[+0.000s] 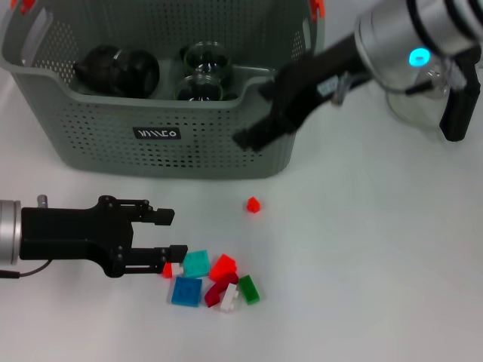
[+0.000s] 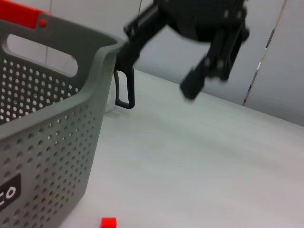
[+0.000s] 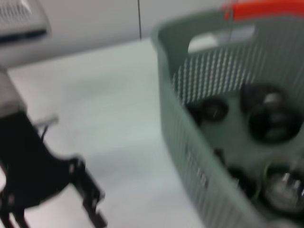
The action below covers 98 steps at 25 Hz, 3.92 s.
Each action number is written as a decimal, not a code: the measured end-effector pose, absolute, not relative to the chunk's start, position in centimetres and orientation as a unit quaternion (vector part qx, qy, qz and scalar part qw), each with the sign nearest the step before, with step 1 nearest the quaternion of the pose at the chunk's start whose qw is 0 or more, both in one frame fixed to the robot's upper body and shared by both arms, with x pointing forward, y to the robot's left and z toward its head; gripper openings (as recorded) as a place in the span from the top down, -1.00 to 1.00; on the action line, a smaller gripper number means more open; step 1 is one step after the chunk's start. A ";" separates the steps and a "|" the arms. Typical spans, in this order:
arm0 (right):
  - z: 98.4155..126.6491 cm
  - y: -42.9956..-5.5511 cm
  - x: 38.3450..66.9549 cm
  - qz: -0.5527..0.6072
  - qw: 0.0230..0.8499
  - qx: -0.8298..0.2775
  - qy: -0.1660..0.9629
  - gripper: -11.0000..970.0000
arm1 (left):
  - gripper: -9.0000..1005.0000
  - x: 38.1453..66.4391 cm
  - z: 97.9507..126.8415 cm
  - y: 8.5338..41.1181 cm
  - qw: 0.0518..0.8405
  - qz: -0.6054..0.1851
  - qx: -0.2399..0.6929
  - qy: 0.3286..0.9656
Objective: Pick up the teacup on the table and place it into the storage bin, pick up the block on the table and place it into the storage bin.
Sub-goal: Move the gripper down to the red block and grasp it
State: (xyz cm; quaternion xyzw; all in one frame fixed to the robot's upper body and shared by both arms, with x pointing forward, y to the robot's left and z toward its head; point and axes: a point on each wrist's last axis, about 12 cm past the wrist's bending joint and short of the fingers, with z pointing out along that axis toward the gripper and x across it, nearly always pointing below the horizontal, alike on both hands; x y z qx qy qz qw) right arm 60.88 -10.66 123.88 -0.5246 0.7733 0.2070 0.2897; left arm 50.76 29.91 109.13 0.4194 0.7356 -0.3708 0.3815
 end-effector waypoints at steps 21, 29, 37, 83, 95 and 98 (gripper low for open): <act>114.3 -7.1 61.8 0.143 0.186 -0.538 0.810 -0.88 | -0.32 50.2 108.7 30.0 0.381 -0.373 0.417 0.736; 112.4 -6.2 61.5 0.141 0.201 -0.528 0.813 -0.84 | -0.32 50.2 108.6 29.9 0.383 -0.372 0.421 0.733; 111.4 -6.3 61.4 0.149 0.209 -0.517 0.817 -0.79 | -0.32 50.2 108.6 29.8 0.381 -0.374 0.423 0.732; 108.8 -6.6 61.2 0.137 0.228 -0.494 0.828 0.03 | -0.32 50.0 108.1 29.4 0.381 -0.379 0.427 0.727; 108.7 -6.7 61.2 0.135 0.226 -0.496 0.828 0.26 | -0.32 50.1 108.0 29.3 0.380 -0.386 0.423 0.726; 108.6 -6.9 61.2 0.135 0.226 -0.495 0.828 0.43 | -0.32 50.1 108.0 29.3 0.381 -0.385 0.422 0.727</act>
